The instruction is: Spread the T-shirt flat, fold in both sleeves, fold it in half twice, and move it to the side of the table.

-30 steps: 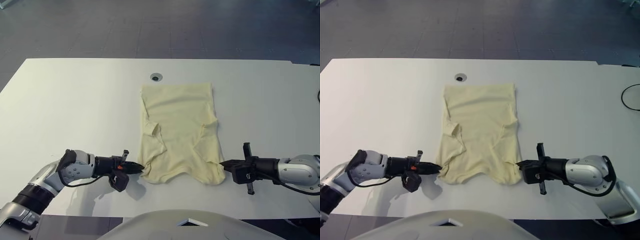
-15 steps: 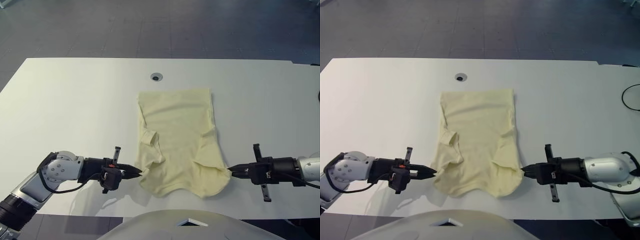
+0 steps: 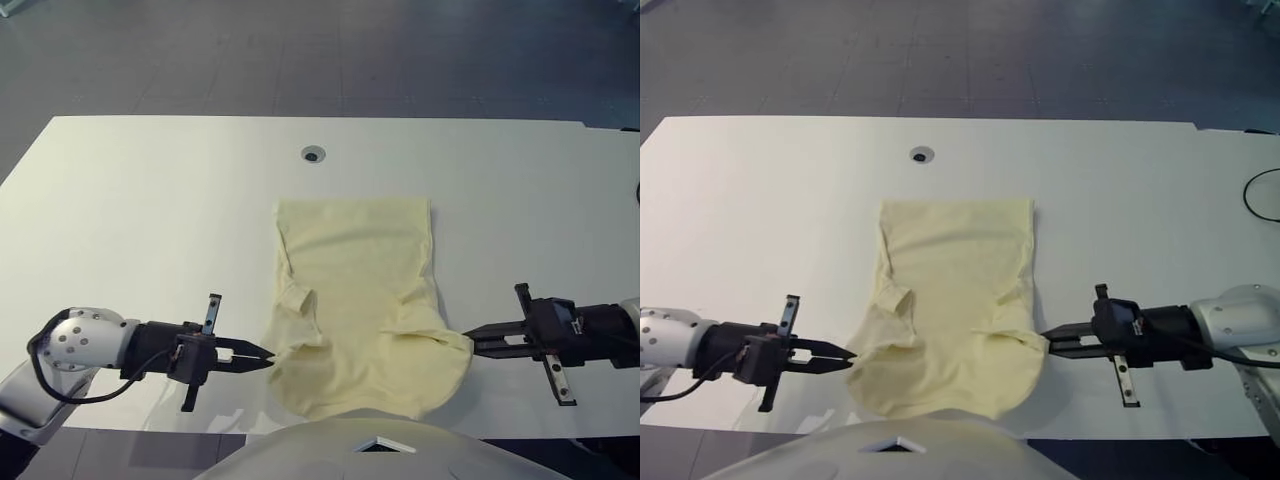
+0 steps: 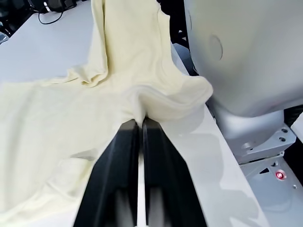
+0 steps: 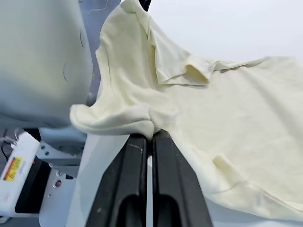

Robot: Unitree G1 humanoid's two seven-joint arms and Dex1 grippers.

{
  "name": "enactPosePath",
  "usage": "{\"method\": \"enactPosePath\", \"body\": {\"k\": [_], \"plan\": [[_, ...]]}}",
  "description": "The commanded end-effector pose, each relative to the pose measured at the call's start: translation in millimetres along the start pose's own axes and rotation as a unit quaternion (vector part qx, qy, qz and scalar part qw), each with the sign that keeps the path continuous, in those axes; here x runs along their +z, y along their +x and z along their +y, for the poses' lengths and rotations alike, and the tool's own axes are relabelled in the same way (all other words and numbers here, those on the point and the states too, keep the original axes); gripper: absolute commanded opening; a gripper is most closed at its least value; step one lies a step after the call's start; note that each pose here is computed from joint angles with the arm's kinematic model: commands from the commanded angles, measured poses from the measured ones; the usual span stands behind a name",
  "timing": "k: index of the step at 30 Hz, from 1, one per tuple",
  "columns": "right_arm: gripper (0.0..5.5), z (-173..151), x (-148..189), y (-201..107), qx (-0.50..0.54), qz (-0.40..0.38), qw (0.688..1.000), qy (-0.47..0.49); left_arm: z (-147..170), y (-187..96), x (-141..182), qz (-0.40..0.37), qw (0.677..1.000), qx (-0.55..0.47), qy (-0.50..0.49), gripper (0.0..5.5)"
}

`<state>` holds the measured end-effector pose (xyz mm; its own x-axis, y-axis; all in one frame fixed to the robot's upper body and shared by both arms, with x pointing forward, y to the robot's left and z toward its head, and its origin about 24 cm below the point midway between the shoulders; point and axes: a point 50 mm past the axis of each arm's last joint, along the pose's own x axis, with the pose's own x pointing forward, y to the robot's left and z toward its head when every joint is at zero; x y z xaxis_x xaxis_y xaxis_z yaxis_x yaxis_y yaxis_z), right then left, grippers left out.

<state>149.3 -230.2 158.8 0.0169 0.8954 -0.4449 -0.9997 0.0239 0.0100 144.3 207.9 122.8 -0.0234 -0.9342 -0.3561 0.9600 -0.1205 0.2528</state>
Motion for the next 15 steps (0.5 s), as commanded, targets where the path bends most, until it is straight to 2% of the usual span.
{"method": "enactPosePath", "body": {"k": [1, 9, 15], "plan": [[0.02, 3.2, 11.9, -4.8, 0.015, -0.037, 0.999, 0.015, -0.7, -10.8, 8.9, 0.005, 1.0, 0.001, -0.008, 0.0], [0.02, 20.1, 12.4, -3.3, 0.08, -0.042, 0.995, 0.047, -20.9, -13.8, 22.2, -0.024, 0.998, -0.019, -0.052, 0.0], [0.02, 20.7, 16.7, -5.4, 0.091, -0.05, 0.993, 0.049, -25.2, -14.6, 35.9, -0.044, 0.997, -0.032, -0.058, 0.0]]}}
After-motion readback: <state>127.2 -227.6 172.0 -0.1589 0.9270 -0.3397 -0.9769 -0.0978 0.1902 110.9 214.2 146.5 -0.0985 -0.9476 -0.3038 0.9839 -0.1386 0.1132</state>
